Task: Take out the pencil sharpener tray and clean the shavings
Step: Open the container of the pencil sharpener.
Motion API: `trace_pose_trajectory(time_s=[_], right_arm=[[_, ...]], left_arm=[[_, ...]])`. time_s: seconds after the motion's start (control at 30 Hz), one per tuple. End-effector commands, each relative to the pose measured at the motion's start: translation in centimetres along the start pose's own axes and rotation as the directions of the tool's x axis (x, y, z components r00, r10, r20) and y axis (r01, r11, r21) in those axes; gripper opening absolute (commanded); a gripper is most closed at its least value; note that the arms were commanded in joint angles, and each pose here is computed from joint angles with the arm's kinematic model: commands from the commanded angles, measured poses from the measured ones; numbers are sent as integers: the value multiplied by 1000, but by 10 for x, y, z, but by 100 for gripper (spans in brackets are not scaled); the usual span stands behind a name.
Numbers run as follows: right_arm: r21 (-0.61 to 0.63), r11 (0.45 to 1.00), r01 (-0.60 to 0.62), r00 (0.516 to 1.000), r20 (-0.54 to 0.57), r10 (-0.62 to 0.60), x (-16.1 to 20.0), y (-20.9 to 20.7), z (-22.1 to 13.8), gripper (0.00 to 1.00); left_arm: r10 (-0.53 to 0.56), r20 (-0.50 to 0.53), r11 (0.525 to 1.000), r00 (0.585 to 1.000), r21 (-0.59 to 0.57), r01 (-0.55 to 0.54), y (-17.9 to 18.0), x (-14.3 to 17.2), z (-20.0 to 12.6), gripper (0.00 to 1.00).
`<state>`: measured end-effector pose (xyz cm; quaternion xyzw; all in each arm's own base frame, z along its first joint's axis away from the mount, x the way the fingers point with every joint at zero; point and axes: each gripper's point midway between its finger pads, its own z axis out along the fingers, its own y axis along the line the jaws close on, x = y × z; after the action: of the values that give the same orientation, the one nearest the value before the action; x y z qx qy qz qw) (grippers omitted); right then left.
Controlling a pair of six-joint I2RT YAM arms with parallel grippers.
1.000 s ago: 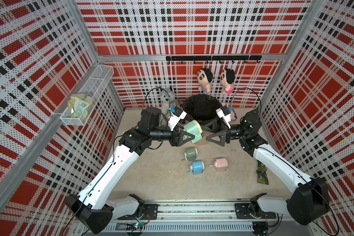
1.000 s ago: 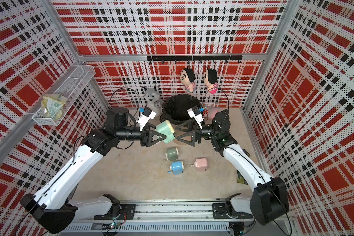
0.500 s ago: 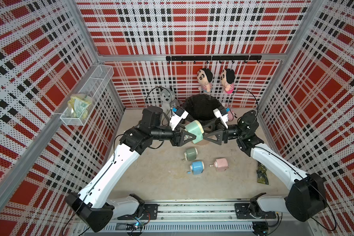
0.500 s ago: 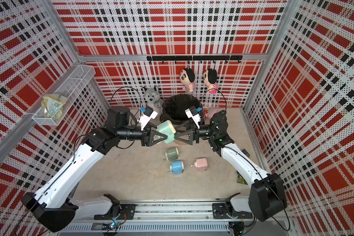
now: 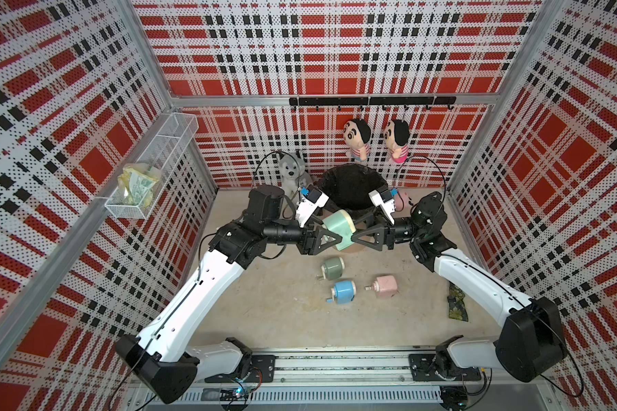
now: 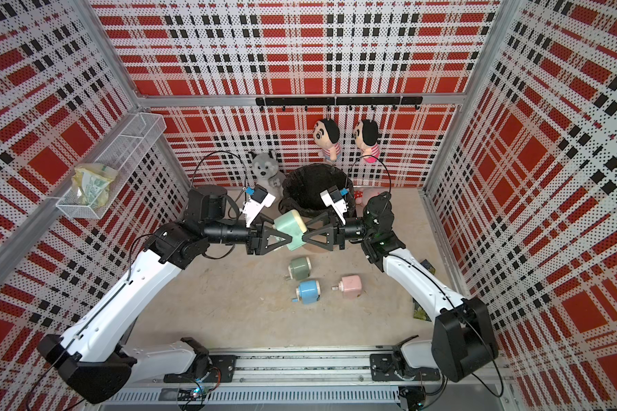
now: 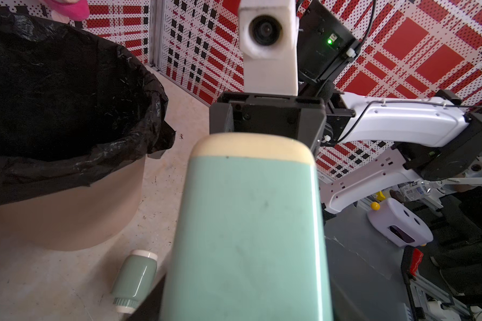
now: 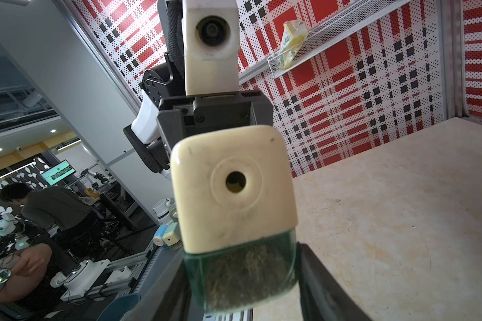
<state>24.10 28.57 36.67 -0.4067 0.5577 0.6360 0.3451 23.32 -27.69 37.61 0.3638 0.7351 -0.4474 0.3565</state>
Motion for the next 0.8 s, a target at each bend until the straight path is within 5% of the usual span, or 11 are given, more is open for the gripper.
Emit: trace_pose_trajectory(time_s=[0.0, 0.77], right_arm=[[-31, 999, 18, 1000, -9, -18, -1, 7, 3, 49], [-134, 991, -19, 998, 53, 26, -14, 16, -28, 42]], left_arm=[[51, 24, 999, 998, 14, -51, -6, -10, -2, 50], [52, 4, 998, 999, 35, -52, -10, -4, 1, 46]])
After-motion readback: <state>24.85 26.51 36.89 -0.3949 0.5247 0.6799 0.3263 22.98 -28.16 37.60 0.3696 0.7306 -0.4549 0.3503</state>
